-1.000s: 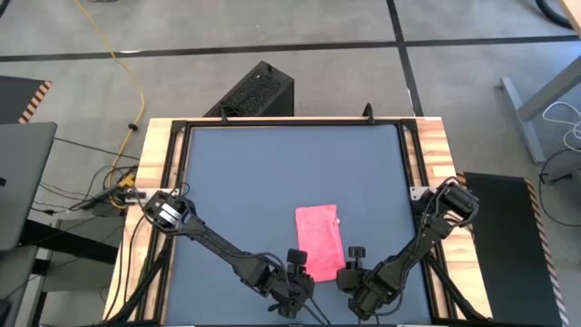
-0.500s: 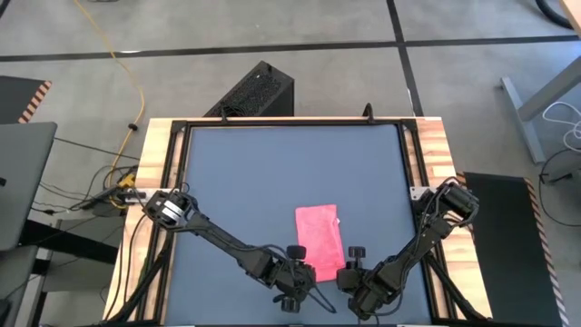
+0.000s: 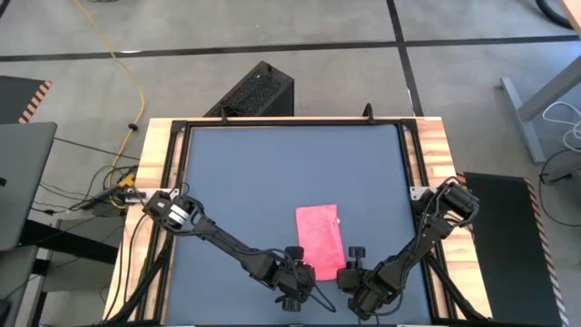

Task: Roll towel
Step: Roll the pink microfiber towel

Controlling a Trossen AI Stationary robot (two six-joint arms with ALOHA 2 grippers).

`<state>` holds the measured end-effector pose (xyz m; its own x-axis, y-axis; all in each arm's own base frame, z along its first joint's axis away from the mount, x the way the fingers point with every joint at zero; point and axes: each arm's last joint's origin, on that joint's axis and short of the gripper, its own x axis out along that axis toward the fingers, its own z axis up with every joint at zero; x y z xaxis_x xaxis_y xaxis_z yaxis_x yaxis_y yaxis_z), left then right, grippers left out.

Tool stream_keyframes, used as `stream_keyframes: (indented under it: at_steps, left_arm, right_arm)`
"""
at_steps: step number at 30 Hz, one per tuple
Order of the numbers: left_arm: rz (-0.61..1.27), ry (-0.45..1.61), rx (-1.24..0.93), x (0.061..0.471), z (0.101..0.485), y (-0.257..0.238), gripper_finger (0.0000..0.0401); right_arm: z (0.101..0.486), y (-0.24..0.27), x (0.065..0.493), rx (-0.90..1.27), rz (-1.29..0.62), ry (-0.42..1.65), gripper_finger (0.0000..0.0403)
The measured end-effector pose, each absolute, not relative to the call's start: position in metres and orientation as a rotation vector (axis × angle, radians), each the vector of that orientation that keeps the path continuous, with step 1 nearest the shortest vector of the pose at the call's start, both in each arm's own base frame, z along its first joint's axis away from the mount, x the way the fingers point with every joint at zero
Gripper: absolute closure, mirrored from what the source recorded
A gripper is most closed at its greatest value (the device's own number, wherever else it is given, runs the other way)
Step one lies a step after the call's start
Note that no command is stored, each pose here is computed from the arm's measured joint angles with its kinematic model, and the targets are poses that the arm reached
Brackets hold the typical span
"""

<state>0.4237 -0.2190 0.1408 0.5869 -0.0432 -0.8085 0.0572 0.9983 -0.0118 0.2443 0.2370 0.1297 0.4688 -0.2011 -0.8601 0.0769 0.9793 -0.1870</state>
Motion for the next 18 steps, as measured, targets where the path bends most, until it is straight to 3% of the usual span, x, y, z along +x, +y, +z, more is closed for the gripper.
stream_keyframes:
  at_steps: [14, 18]
  left_arm:
    - [0.0, 0.942, -0.075, 0.4237, 0.1406, -0.2185, 0.0248]
    - [0.004, 0.942, -0.084, 0.4233, 0.1406, -0.2193, 0.0264]
  right_arm:
    - [0.1297, 0.2373, 0.2446, -0.126, -0.169, 1.068, 0.0278]
    - [0.1297, 0.2373, 0.2446, -0.128, -0.168, 1.068, 0.0278]
